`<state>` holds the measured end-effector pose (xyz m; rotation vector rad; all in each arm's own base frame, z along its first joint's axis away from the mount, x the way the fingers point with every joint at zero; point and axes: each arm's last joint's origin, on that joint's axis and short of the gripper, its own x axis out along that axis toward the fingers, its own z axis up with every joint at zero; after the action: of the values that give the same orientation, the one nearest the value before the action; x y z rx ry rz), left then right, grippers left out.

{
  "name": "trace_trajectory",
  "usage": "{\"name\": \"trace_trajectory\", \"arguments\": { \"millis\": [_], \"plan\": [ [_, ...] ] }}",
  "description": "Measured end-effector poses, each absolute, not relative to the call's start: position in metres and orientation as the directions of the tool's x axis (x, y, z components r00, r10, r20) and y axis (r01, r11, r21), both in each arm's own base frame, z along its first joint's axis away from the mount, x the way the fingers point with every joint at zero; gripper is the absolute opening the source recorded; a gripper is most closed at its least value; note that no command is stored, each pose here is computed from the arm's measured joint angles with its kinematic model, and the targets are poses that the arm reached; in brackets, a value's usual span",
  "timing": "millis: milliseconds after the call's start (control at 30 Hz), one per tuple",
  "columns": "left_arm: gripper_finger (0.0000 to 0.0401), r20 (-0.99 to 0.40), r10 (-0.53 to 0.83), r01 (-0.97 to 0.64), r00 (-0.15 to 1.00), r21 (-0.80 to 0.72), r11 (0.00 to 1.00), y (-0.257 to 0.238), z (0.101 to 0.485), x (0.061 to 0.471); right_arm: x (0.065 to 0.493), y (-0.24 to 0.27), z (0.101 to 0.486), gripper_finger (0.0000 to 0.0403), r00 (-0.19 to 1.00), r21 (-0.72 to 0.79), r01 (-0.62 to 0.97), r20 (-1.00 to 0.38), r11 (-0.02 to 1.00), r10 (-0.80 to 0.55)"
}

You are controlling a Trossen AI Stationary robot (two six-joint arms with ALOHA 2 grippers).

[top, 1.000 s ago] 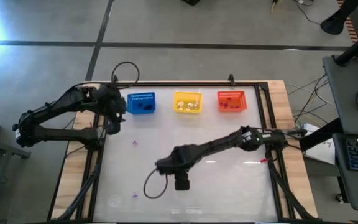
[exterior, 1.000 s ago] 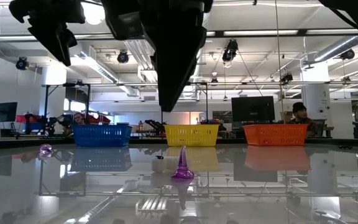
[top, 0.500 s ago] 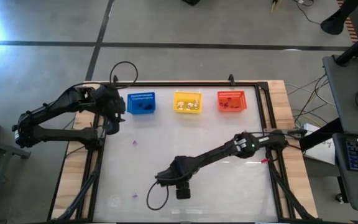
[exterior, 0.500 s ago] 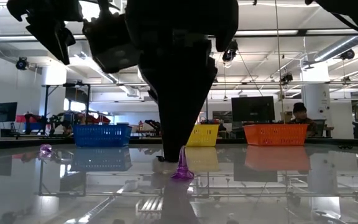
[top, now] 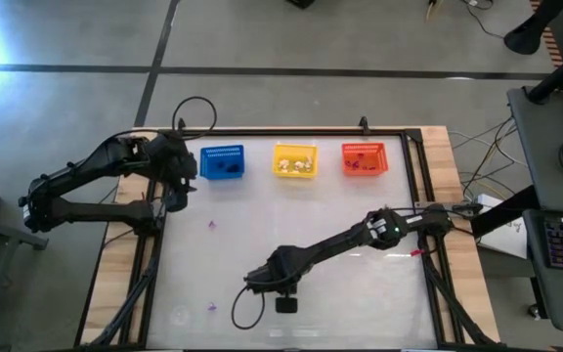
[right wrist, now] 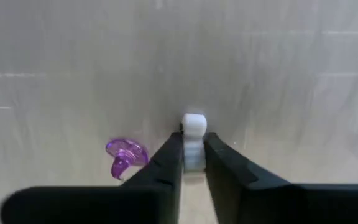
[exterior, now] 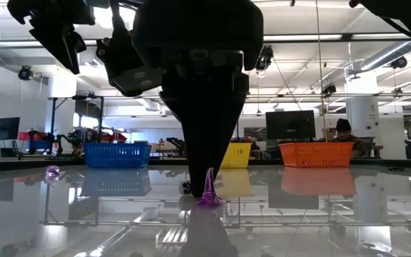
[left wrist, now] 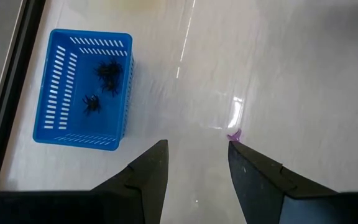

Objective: Sort Halloween decoration
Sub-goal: Put the white skeleton toy into the yellow bin

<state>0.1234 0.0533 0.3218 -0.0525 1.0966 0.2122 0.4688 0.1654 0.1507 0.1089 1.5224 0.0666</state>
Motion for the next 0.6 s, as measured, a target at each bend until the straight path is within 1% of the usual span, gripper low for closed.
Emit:
{"name": "trace_trajectory", "arguments": {
  "millis": [67, 100, 367, 500, 600],
  "plan": [
    [0.0150, -0.887, 0.145, -0.197, 0.439, 0.062, 0.978, 0.053, 0.322, 0.123, 0.468, 0.165, 0.151, 0.0023, 0.039, 0.109, 0.027, -0.993, 0.994, 0.108],
    [0.0150, -0.887, 0.145, -0.197, 0.439, 0.062, 0.978, 0.053, 0.322, 0.123, 0.468, 0.165, 0.151, 0.0020, 0.035, 0.108, 0.027, -0.994, 0.994, 0.107],
    [0.0150, -0.886, 0.145, -0.201, 0.440, 0.060, 0.978, 0.053, 0.322, 0.124, 0.461, 0.155, 0.163, 0.0016, -0.020, 0.072, 0.056, -0.997, 0.996, 0.073],
    [0.0150, -0.885, 0.146, -0.201, 0.442, 0.061, 0.978, 0.053, 0.322, 0.124, 0.460, 0.140, 0.177, 0.0015, -0.006, 0.023, 0.105, -1.000, 0.994, 0.023],
    [0.0150, -0.885, 0.146, -0.201, 0.442, 0.061, 0.978, 0.053, 0.322, 0.124, 0.463, 0.128, 0.183, 0.0014, 0.006, 0.025, 0.132, -1.000, 0.991, 0.025]
  ]
}}
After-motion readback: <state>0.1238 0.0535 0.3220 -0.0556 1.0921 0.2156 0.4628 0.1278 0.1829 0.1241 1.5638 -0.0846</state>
